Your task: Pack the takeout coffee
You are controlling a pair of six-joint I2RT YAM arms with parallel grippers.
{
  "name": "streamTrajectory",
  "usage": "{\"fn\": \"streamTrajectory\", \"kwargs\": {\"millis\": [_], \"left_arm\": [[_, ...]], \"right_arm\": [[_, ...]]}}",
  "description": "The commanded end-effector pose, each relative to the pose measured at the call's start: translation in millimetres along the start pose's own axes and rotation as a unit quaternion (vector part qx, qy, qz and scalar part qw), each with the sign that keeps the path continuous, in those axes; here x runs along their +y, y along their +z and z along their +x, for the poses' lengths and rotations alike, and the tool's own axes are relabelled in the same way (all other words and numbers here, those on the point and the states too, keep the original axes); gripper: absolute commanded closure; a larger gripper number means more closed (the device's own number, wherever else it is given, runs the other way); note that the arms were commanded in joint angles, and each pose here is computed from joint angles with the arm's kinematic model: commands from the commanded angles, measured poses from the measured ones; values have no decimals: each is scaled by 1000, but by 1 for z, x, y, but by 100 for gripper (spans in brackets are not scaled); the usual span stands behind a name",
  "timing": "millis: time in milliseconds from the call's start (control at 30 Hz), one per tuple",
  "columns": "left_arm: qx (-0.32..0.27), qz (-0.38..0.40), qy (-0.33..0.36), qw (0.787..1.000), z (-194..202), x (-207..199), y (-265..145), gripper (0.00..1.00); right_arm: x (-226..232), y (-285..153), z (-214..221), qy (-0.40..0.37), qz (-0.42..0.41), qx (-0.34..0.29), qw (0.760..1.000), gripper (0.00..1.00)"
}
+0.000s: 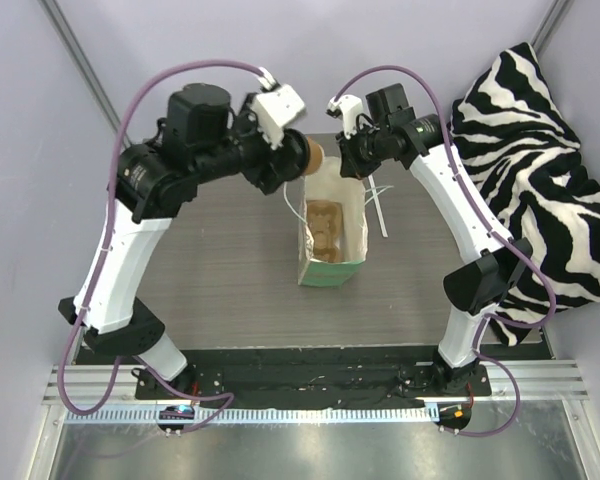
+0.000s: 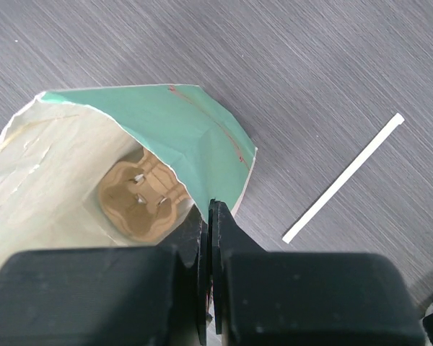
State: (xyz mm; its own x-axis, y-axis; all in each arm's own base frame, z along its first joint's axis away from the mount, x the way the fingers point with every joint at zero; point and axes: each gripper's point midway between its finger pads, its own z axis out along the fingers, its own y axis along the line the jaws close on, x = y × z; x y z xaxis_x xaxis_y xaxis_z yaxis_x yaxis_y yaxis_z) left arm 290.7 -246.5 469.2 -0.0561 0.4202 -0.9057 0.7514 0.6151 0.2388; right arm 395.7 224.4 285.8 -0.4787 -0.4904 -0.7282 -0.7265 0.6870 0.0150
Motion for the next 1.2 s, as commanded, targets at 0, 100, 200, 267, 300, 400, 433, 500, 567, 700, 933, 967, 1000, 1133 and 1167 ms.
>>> {"fn": "streamTrajectory", "kwargs": {"millis": [0, 100, 200, 267, 300, 400, 433, 500, 567, 700, 933, 967, 1000, 1133, 1167], "left_arm": [[-54, 36, 78, 995, -29, -30, -5, 73], [-44, 72, 110, 990, -21, -54, 4, 73], [-22, 92, 149, 984, -5, -70, 14, 75], [-2, 96, 168, 981, 8, -73, 24, 76], [3, 95, 177, 980, 12, -73, 26, 77], [26, 91, 214, 972, 27, -75, 38, 77], [32, 92, 221, 970, 30, -77, 41, 77], [49, 101, 231, 967, 42, -80, 48, 78], [63, 108, 238, 963, 54, -83, 53, 78], [72, 90, 274, 955, 69, -76, 60, 79], [79, 102, 303, 944, 87, -85, 84, 78], [82, 105, 306, 943, 90, -86, 86, 78], [85, 109, 311, 940, 94, -88, 89, 79], [92, 110, 328, 934, 111, -90, 102, 79], [94, 112, 331, 932, 113, -91, 103, 80]], "right_arm": [[9, -29, -34, 0, 19, -64, 998, 99], [13, -29, -31, 4, 34, -57, 998, 99], [17, -31, -31, 13, 39, -57, 998, 99], [21, -31, -30, 21, 38, -57, 997, 99], [23, -34, -32, 21, 38, -61, 997, 99], [28, -37, -31, 34, 41, -58, 997, 99], [29, -38, -31, 38, 42, -58, 997, 99], [36, -39, -30, 41, 32, -59, 997, 99], [44, -40, -26, 37, 23, -55, 998, 99], [55, -38, -18, 38, -3, -44, 998, 99], [64, -34, -14, 48, -31, -32, 998, 99], [66, -34, -14, 48, -35, -32, 998, 99], [67, -34, -13, 48, -39, -30, 998, 99], [72, -33, -12, 49, -53, -26, 997, 99], [74, -33, -11, 45, -62, -26, 997, 99]]}}
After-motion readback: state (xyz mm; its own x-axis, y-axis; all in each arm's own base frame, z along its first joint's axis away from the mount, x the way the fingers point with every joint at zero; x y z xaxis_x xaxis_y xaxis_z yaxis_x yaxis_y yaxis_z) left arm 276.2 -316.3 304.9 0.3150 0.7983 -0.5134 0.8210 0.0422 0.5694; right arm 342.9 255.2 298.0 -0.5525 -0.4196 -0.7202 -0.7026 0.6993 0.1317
